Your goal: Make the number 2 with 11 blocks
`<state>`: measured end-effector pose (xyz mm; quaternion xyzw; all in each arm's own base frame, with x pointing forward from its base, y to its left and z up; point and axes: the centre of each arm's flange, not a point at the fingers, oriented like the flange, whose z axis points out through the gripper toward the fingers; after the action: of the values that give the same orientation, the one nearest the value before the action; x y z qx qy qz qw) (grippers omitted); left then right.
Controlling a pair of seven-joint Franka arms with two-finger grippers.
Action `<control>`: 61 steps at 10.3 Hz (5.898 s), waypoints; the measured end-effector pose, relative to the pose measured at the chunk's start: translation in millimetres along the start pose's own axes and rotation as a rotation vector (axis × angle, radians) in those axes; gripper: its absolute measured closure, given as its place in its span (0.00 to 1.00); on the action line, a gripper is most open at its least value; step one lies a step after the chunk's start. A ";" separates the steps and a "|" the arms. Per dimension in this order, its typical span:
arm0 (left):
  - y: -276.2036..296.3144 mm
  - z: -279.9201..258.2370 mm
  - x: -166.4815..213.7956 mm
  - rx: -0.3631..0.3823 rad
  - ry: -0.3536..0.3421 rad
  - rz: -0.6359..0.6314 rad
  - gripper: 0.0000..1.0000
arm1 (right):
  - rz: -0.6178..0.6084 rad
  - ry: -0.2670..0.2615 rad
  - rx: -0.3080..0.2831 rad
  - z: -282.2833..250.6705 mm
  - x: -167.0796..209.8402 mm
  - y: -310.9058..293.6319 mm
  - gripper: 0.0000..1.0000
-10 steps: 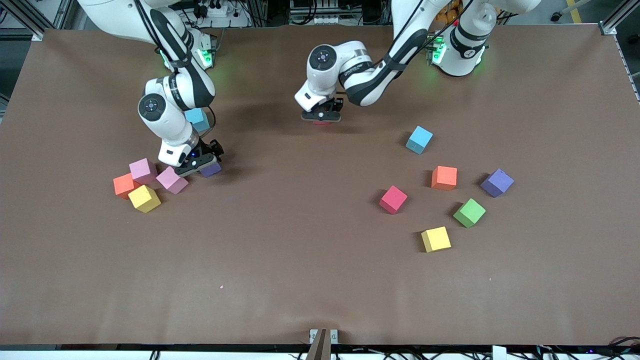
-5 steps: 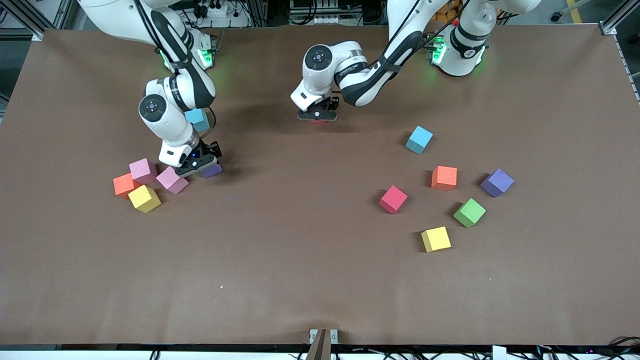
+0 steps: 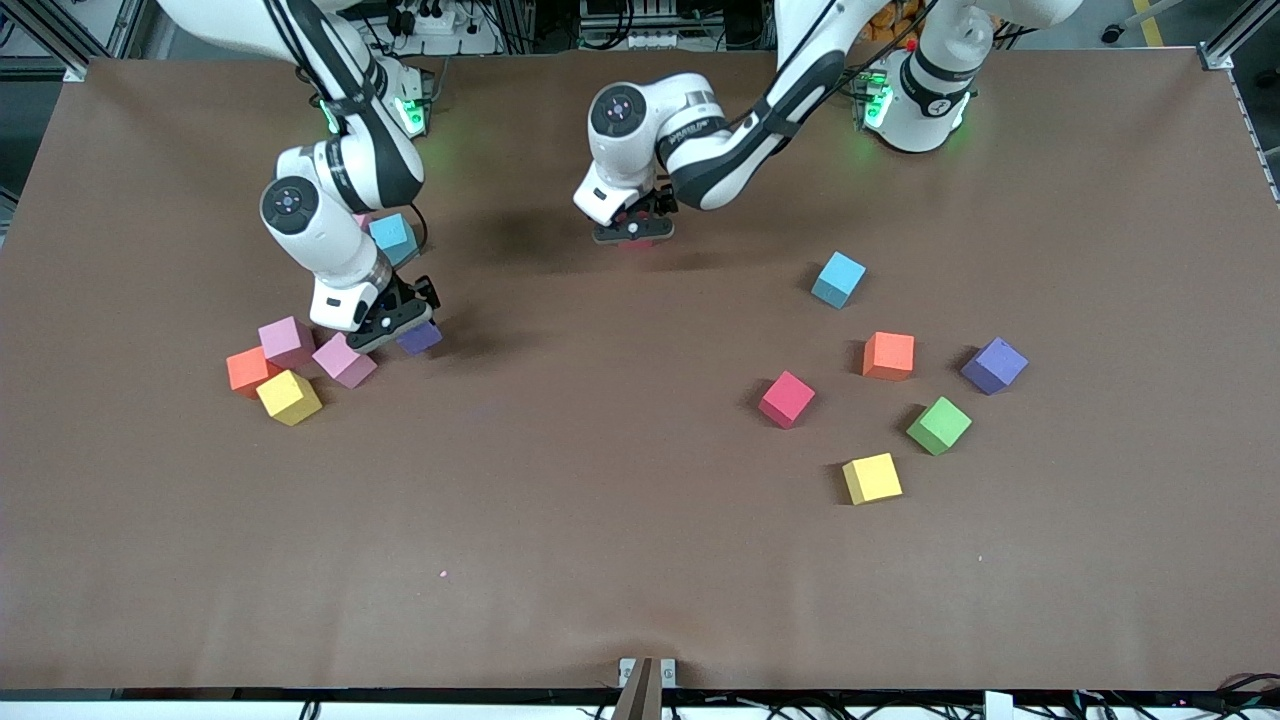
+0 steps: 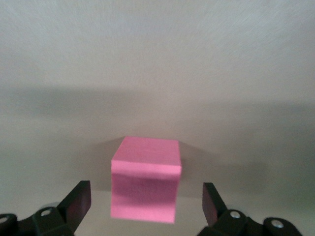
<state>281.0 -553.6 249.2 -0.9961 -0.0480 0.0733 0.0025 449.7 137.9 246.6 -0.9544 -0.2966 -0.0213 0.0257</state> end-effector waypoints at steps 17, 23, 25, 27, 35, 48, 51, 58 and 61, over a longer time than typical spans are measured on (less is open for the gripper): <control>-197.9 -35.2 323.3 -0.033 0.052 -0.545 0.00 | -0.862 -0.049 0.073 53.6 13.9 -343.1 0.41; -209.4 -21.5 329.7 -0.011 0.036 -0.564 0.00 | -0.881 -0.049 0.075 64.0 12.5 -343.1 0.41; -211.5 -13.9 330.7 -0.004 0.026 -0.567 0.00 | -0.888 -0.053 0.076 68.6 11.6 -342.7 0.41; -213.0 -9.5 331.4 0.000 0.021 -0.570 0.00 | -0.892 -0.055 0.076 71.1 11.3 -342.4 0.41; -214.5 -6.0 334.3 -0.002 0.015 -0.659 0.38 | -0.897 -0.035 0.076 71.3 12.2 -344.9 0.41; -182.7 -54.6 263.0 0.059 -0.053 -1.102 0.38 | -0.898 -0.145 0.092 40.6 14.3 -344.5 0.00; -168.1 -51.7 226.5 0.092 -0.052 -1.197 0.38 | -0.853 -0.201 0.101 -5.3 27.0 -292.2 0.00; -131.6 -6.7 146.0 0.066 -0.087 -1.338 0.38 | -0.356 -0.051 0.043 -88.8 31.7 40.4 0.00; -119.5 17.0 96.1 0.044 -0.114 -1.347 0.38 | -0.241 -0.054 0.034 -91.4 0.9 105.8 0.00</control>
<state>361.8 -425.5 219.8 -0.7433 -0.6568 0.1090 0.0655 508.2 45.7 334.0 -0.9114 -0.4103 0.0066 0.0310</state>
